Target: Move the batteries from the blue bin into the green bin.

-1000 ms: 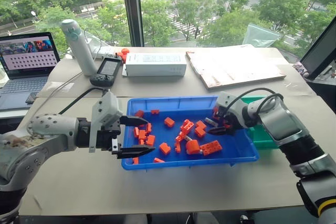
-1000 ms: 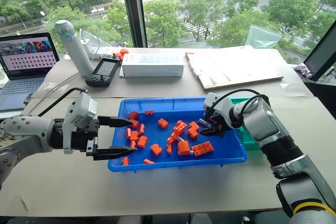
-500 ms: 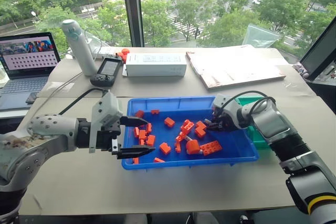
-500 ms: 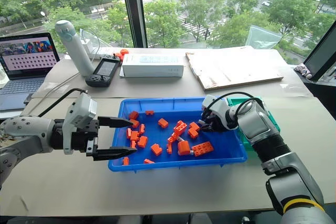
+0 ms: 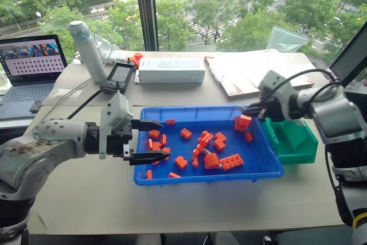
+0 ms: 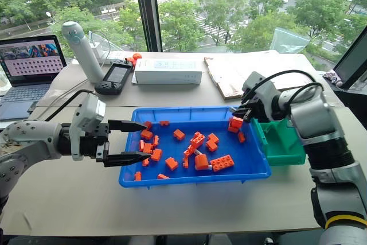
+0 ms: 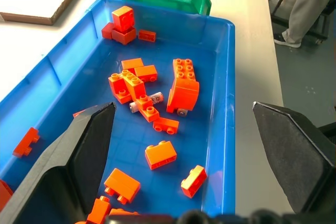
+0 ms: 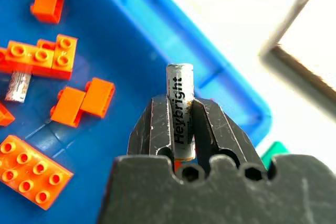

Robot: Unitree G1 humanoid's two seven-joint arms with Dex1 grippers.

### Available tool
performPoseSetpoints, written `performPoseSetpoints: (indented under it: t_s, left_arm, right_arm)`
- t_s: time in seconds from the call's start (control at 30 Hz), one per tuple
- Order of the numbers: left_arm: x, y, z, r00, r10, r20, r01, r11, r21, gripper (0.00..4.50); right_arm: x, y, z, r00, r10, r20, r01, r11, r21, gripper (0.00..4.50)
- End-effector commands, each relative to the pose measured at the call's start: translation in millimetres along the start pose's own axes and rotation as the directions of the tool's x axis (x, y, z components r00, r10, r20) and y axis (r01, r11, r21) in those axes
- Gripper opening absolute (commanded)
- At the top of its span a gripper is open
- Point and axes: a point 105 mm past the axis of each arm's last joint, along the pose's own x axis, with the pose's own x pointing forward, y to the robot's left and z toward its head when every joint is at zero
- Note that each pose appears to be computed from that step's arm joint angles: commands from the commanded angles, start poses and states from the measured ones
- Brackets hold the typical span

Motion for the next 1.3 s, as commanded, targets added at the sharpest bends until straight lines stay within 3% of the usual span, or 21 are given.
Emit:
performPoseSetpoints:
  t_s: [0.03, 0.13, 0.27, 0.3, 0.43, 0.5, 0.67, 0.73, 0.8, 1.0, 1.3]
  left_arm:
    - [3, 1, 8, 1.000, -0.021, 0.022, 0.020, 0.999, 0.043, 4.50]
    - [6, 3, 7, 0.999, -0.036, 0.023, 0.035, 0.998, 0.045, 4.50]
    - [5, 4, 7, 0.999, -0.043, 0.017, 0.042, 0.998, 0.048, 4.50]
    - [5, 4, 7, 0.999, -0.043, 0.016, 0.042, 0.998, 0.049, 4.50]
    - [3, 4, 5, 0.999, -0.042, 0.004, 0.042, 0.998, 0.048, 4.50]
    - [2, 3, 5, 0.999, -0.041, 0.000, 0.041, 0.998, 0.047, 4.50]
    - [1, 2, 3, 0.999, -0.040, -0.010, 0.040, 0.998, 0.044, 4.50]
    - [0, 0, 1, 0.999, -0.043, -0.021, 0.044, 0.998, 0.042, 4.50]
    - [-1, -1, 0, 0.999, -0.044, -0.030, 0.045, 0.998, 0.040, 4.50]
    - [-4, -2, -1, 0.998, -0.034, -0.044, 0.035, 0.999, 0.038, 4.50]
    - [-11, -10, -6, 0.997, -0.022, -0.078, 0.024, 0.999, 0.026, 4.50]
  right_arm:
    - [-24, -13, -14, 0.998, -0.061, -0.035, 0.062, 0.997, 0.039, 0.22]
    - [-31, -22, -43, 0.981, -0.128, -0.146, 0.133, 0.991, 0.023, 0.22]
    - [-21, -9, -51, 0.985, -0.092, -0.148, 0.100, 0.994, 0.049, 0.22]
    - [-20, -8, -52, 0.984, -0.095, -0.153, 0.102, 0.994, 0.040, 1.23]
    - [-22, -11, -45, 0.982, -0.117, -0.147, 0.116, 0.993, -0.013, 2.46]
    - [-21, -4, -28, 0.994, -0.069, -0.088, 0.065, 0.997, -0.046, 3.16]
    - [-14, 49, 8, 0.975, 0.220, 0.027, -0.209, 0.953, -0.218, 3.16]
    - [-7, 92, 15, 0.899, 0.435, 0.056, -0.403, 0.871, -0.282, 3.16]
    - [3, 117, 15, 0.845, 0.533, 0.040, -0.490, 0.804, -0.337, 3.16]
    - [28, 153, 16, 0.769, 0.638, 0.028, -0.574, 0.709, -0.410, 3.16]
    - [56, 175, 6, 0.732, 0.682, -0.015, -0.608, 0.642, -0.467, 3.16]
